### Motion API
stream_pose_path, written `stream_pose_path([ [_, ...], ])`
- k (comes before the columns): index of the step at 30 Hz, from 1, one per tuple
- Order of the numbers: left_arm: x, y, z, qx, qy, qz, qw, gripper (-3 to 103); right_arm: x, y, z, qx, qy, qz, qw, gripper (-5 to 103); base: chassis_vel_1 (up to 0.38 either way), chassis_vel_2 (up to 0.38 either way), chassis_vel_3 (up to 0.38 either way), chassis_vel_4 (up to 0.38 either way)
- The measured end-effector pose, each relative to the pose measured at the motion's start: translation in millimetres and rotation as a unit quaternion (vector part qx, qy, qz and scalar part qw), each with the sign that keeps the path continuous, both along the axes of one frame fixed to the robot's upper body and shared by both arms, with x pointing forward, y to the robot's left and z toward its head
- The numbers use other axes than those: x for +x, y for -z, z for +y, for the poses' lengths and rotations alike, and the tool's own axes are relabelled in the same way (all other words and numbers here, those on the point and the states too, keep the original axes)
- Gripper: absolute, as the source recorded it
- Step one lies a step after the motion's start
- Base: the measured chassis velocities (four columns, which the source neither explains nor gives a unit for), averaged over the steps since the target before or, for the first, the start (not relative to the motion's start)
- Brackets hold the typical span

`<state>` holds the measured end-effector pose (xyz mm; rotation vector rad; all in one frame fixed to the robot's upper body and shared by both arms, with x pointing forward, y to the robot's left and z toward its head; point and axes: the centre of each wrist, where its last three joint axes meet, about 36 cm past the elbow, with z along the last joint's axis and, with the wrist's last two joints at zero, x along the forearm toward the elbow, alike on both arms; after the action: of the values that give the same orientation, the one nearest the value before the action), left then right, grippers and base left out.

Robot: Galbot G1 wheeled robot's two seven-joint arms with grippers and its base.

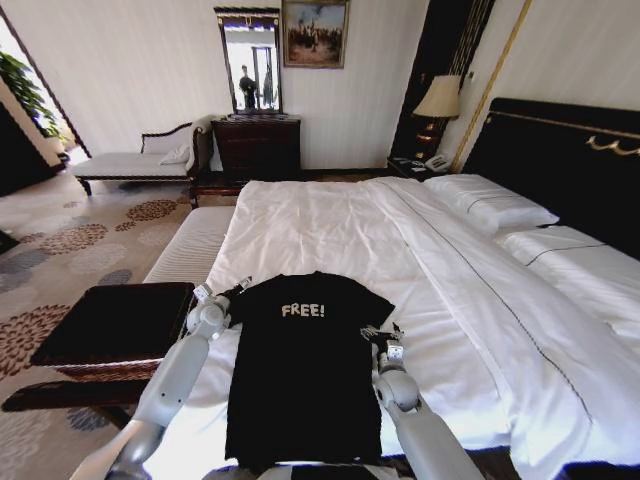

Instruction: Fold the clothes on the bed and place them into the basket.

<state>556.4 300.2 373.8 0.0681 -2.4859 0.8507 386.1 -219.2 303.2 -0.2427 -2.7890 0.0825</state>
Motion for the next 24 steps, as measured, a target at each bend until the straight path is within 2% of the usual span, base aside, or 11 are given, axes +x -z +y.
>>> stream_pose_path([
  [4, 0.4, 5.6, -1.2, 0.004, 0.003, 0.009, 0.9999, 64, 0.8, -0.7, -0.8, 0.000, 0.002, -0.001, 1.000, 100, 0.000, 0.000, 0.000, 0.000],
  [5, 0.4, 5.6, -1.2, 0.004, 0.003, 0.009, 0.9999, 64, 0.8, -0.7, -0.8, 0.000, 0.002, -0.001, 1.000, 100, 0.000, 0.000, 0.000, 0.000],
  [8, 2.2, 6.6, -2.9, 0.005, 0.005, 0.010, 0.9999, 48, 2.6, -2.0, 0.5, 0.001, 0.003, -0.002, 1.000, 100, 0.000, 0.000, 0.000, 0.000],
  [10, 3.1, 6.5, -3.1, 0.006, 0.005, 0.010, 0.9999, 48, 2.9, -2.1, 1.0, 0.002, 0.003, -0.002, 1.000, 100, 0.000, 0.000, 0.000, 0.000],
  [12, 4.6, 6.4, -3.2, 0.006, 0.005, 0.010, 0.9999, 37, 3.3, -2.4, 1.6, 0.003, 0.005, -0.002, 1.000, 100, 0.000, 0.000, 0.000, 0.000],
  [13, 4.6, 6.4, -3.2, 0.006, 0.005, 0.010, 0.9999, 37, 3.3, -2.4, 1.6, 0.003, 0.005, -0.002, 1.000, 100, 0.000, 0.000, 0.000, 0.000],
  [17, 5.5, 7.3, -2.5, 0.006, 0.005, 0.013, 0.9999, 16, 4.4, -3.3, 0.8, 0.004, 0.007, -0.002, 1.000, 100, 0.000, 0.000, 0.000, 0.000],
  [19, 5.1, 8.1, -2.6, 0.006, 0.006, 0.014, 0.9999, 16, 5.1, -3.8, 0.4, 0.004, 0.008, -0.003, 1.000, 100, 0.000, 0.000, 0.000, 0.000],
  [22, 1.7, 13.9, -2.5, 0.008, 0.008, 0.023, 0.9997, 2, 7.5, -5.7, -0.9, 0.006, 0.010, -0.005, 1.000, 100, 0.000, 0.000, 0.000, 0.000],
  [24, 1.4, 14.7, -2.5, 0.008, 0.008, 0.023, 0.9997, 2, 7.7, -5.8, -1.1, 0.006, 0.011, -0.005, 1.000, 100, 0.000, 0.000, 0.000, 0.000],
])
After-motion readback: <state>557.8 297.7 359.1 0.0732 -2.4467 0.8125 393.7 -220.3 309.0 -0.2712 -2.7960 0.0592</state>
